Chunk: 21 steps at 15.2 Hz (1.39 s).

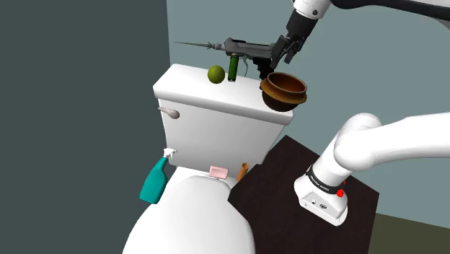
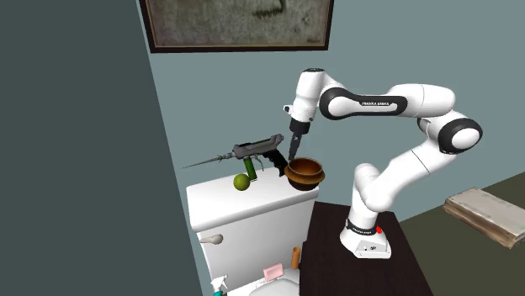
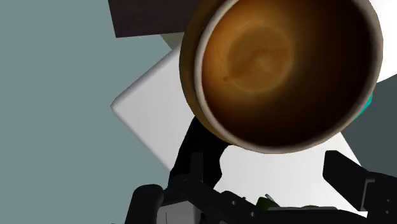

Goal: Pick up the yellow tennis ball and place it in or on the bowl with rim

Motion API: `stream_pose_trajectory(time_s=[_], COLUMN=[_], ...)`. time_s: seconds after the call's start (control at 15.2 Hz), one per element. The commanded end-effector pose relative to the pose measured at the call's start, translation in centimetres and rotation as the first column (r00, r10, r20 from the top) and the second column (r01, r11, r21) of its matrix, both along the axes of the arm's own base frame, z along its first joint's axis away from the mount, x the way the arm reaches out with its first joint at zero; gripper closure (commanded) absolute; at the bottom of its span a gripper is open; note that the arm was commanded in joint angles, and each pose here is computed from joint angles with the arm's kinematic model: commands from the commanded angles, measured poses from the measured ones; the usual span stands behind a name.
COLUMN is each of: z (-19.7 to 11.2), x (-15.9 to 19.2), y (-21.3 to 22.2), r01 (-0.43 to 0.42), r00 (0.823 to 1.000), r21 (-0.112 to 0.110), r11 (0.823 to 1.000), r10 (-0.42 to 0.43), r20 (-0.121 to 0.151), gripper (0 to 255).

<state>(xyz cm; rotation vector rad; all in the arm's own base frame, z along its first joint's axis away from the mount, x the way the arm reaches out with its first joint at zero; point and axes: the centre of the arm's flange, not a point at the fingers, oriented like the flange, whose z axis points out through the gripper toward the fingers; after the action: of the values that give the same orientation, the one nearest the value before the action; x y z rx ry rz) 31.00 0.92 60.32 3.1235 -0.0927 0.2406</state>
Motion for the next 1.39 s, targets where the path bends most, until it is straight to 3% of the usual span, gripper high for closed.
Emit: stream_pose_trajectory(time_s=[0.0,0.53,1.06,1.12,1.32], z=[0.0,-2.4,-5.0,-5.2,-6.8], x=[0.0,9.9,19.7,20.6,20.7], y=[0.0,2.7,5.8,6.0,6.4], r01=[0.0,0.002,0.009,0.01,0.01], r00=[1.0,0.999,0.997,0.996,0.996], r21=[0.0,0.109,0.217,0.226,0.226], r11=[1.0,0.994,0.976,0.974,0.974], r10=[0.0,0.002,0.009,0.01,0.01], r20=[0.0,-0.042,-0.083,-0.086,-0.086], gripper=[0,0,0,0,0])
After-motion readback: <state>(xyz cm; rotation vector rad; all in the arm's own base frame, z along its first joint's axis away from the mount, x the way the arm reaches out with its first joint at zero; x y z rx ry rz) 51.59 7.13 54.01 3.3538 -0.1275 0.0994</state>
